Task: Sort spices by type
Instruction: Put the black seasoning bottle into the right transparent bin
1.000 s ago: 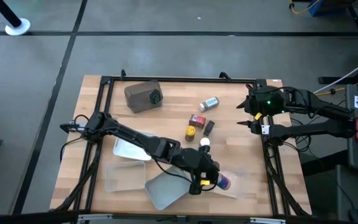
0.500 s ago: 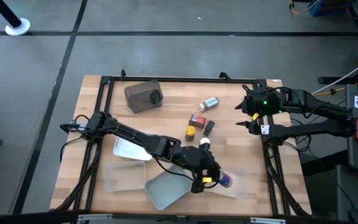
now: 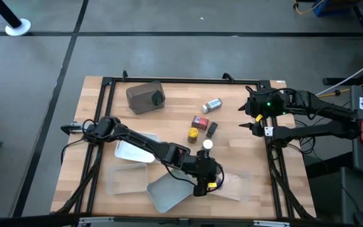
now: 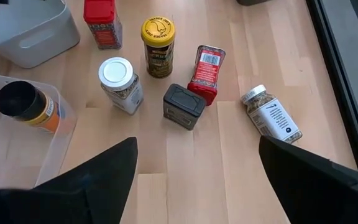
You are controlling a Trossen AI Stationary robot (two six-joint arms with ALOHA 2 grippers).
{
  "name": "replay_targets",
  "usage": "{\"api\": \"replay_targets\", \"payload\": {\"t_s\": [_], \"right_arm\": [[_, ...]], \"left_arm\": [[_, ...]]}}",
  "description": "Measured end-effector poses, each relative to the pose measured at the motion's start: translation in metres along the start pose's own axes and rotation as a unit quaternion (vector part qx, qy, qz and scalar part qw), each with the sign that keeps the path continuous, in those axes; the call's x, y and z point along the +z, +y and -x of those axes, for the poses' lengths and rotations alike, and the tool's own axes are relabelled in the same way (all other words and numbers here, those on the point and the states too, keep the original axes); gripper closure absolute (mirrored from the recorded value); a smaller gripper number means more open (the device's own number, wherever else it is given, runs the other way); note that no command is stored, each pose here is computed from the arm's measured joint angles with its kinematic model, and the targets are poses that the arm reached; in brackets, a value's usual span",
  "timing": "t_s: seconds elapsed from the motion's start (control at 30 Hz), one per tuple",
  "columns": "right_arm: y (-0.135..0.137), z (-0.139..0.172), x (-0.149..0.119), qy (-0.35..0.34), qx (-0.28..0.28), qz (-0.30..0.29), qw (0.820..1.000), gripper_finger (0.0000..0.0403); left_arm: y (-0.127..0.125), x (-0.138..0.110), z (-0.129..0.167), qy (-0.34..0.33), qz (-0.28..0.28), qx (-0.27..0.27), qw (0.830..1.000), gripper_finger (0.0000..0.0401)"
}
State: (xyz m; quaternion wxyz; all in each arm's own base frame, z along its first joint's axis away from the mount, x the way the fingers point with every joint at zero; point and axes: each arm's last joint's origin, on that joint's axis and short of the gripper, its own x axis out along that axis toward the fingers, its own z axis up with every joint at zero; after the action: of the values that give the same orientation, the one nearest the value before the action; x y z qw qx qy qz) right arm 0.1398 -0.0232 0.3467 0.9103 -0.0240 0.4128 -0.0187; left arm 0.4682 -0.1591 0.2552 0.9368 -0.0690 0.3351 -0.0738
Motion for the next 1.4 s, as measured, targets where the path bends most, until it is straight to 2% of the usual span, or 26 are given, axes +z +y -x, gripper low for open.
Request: {"api": "replay_targets", "payload": {"t_s": [0.17,0.43,1.13,1.4], "right_arm": [[0.0,0.0,0.0,-0.001,0.004,-0.013,1.0,0.0068],[0.003,0.0,0.001,-0.007,0.056,-0.041,0.998,0.0068],[0.003,0.0,0.001,-0.007,0.057,-0.04,0.998,0.0068],[0.003,0.0,0.001,-0.007,0.057,-0.039,0.998,0.0068]], "left_arm": [[0.001,-0.006,-0.006,0.016,0.001,0.006,1.0,0.0196],[0.009,-0.013,-0.017,0.036,-0.001,0.019,0.999,0.0195],[0.027,-0.018,-0.021,0.068,-0.01,0.038,0.997,0.0192],[0.026,-0.018,-0.021,0.072,-0.03,0.023,0.997,0.0191]]}}
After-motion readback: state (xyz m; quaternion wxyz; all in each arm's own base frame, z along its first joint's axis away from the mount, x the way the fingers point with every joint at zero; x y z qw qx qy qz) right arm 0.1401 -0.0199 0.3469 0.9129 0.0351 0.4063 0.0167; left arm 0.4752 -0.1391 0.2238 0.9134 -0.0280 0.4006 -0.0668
